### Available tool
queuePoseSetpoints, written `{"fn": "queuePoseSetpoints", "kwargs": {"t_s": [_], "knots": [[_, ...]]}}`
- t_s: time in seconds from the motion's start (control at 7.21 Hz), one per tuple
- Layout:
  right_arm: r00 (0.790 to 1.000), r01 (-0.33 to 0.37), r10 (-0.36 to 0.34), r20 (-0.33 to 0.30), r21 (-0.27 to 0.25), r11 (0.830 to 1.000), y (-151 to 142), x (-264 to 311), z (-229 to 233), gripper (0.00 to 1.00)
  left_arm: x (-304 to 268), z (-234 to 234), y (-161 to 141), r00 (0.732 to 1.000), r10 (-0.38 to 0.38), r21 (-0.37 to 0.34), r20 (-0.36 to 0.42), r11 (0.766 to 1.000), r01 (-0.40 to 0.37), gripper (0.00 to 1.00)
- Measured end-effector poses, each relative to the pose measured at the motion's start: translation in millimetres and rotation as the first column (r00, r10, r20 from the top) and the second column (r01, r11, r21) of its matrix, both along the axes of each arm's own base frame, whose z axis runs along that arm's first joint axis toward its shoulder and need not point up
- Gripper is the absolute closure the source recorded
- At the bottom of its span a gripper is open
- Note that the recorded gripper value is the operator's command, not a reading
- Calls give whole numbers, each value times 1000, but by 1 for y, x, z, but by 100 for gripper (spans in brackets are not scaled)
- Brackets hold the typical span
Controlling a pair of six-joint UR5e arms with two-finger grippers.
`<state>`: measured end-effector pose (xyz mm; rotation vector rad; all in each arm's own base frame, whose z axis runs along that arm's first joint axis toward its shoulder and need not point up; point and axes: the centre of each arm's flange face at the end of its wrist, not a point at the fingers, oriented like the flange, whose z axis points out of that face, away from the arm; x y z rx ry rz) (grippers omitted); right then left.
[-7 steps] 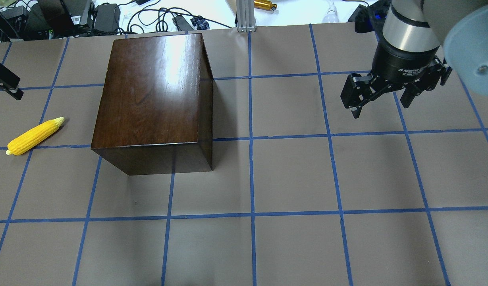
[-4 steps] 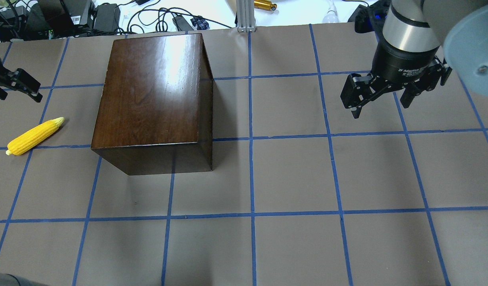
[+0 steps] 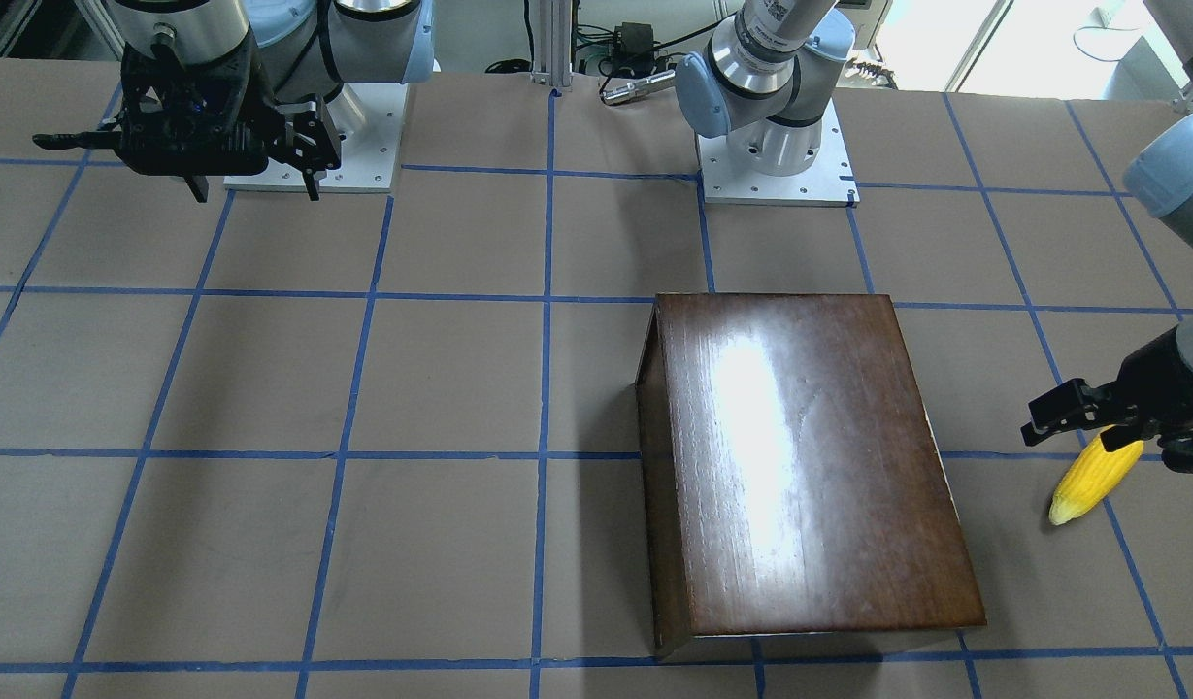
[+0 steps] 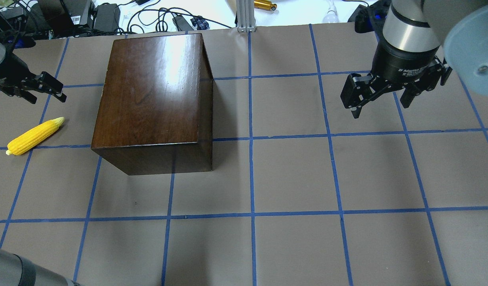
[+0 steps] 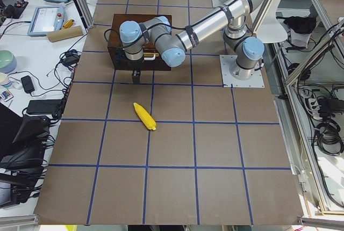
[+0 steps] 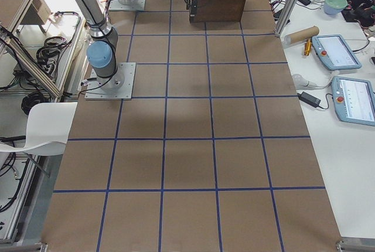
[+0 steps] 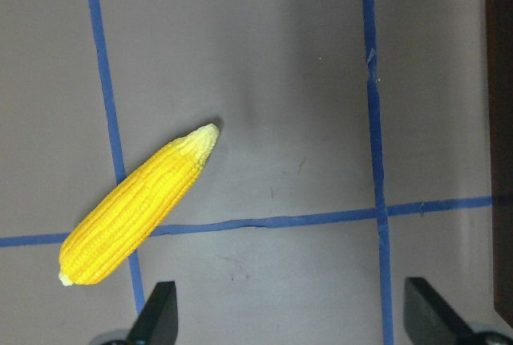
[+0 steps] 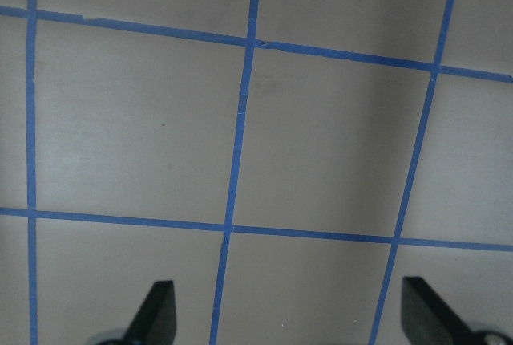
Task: Open drawer and put corn inside
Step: 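Lower the left gripper and move it toward the white drawer handle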
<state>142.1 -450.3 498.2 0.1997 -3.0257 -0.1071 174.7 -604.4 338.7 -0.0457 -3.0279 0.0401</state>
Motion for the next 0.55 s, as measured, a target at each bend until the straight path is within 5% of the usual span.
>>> {"fn": "queuePoseSetpoints", "kwargs": {"t_s": [0.55], "knots": [[1000,0,0,0,0,1000,0,0,0,0,-34,-20,2,986,0,18,-164,1000,3,0]]}}
